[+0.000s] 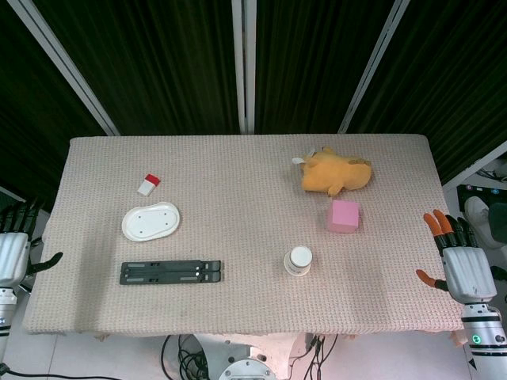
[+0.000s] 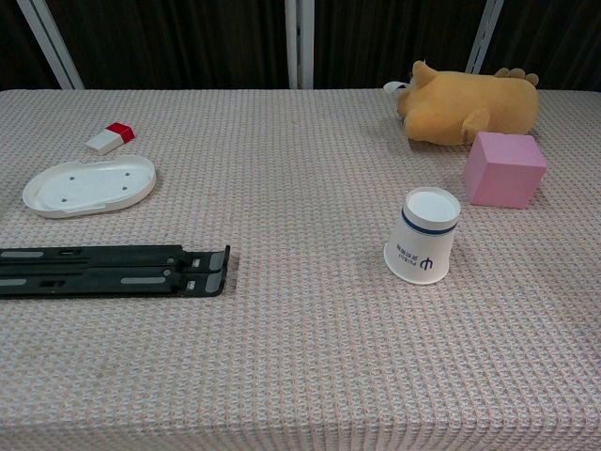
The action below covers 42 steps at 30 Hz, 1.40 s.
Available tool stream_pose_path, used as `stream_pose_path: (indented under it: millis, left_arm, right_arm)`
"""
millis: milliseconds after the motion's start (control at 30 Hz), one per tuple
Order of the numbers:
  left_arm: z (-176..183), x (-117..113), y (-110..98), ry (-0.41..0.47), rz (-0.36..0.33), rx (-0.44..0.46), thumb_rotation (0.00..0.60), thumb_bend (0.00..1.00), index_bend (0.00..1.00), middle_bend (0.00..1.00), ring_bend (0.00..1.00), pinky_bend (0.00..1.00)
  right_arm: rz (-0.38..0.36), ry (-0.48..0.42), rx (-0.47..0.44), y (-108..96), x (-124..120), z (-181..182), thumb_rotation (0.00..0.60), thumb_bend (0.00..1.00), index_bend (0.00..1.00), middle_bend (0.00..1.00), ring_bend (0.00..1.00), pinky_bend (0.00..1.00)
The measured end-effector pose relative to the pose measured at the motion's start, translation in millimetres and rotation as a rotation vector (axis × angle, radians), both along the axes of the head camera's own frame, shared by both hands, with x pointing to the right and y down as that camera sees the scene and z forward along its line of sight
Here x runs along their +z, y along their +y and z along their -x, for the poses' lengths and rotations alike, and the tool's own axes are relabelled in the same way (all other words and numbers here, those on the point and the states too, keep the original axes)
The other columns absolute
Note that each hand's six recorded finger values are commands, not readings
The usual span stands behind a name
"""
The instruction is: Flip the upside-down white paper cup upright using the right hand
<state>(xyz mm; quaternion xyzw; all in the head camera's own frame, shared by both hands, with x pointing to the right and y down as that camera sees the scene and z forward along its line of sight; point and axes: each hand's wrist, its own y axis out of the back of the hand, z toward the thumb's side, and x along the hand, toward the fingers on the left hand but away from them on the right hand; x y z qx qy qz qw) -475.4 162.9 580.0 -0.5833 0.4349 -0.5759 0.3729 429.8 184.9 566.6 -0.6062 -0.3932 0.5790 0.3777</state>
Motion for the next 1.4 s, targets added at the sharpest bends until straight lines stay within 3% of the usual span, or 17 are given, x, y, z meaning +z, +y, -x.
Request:
stream_pose_path:
  millis: [600, 833, 1067, 1400]
  left_arm:
    - [-3.6, -1.8, -0.5, 0.012, -0.001, 0.023, 0.6, 0.14, 0.03, 0.0, 0.0, 0.0]
    - [-2.7, -8.1, -1.1, 0.021, -0.021, 0.02, 0.6, 0.15, 0.03, 0.0, 0.0, 0.0]
    - [-2.7, -7.5, -0.9, 0.016, -0.015, 0.019, 0.6, 0.14, 0.03, 0.0, 0.0, 0.0]
    - [5.4, -7.8, -3.1, 0.018, -0.012, -0.009, 0.6, 0.14, 0.03, 0.0, 0.0, 0.0]
  right_arm:
    - [0.004, -0.008, -0.074, -7.3, 0.1, 21.9, 0.6, 0.04, 0.0, 0.0, 0.0, 0.0]
    - [0.025, 0.005, -0.21, -17.5, 4.6, 60.3, 0.6, 0.04, 0.0, 0.0, 0.0, 0.0]
    - [0.071, 0.018, -0.421, -26.6, 15.4, 125.4, 0.6, 0.04, 0.0, 0.0, 0.0, 0.0]
    - [0.161, 0.066, -0.592, -29.9, 53.6, 193.1, 0.6, 0.04, 0.0, 0.01, 0.0, 0.0]
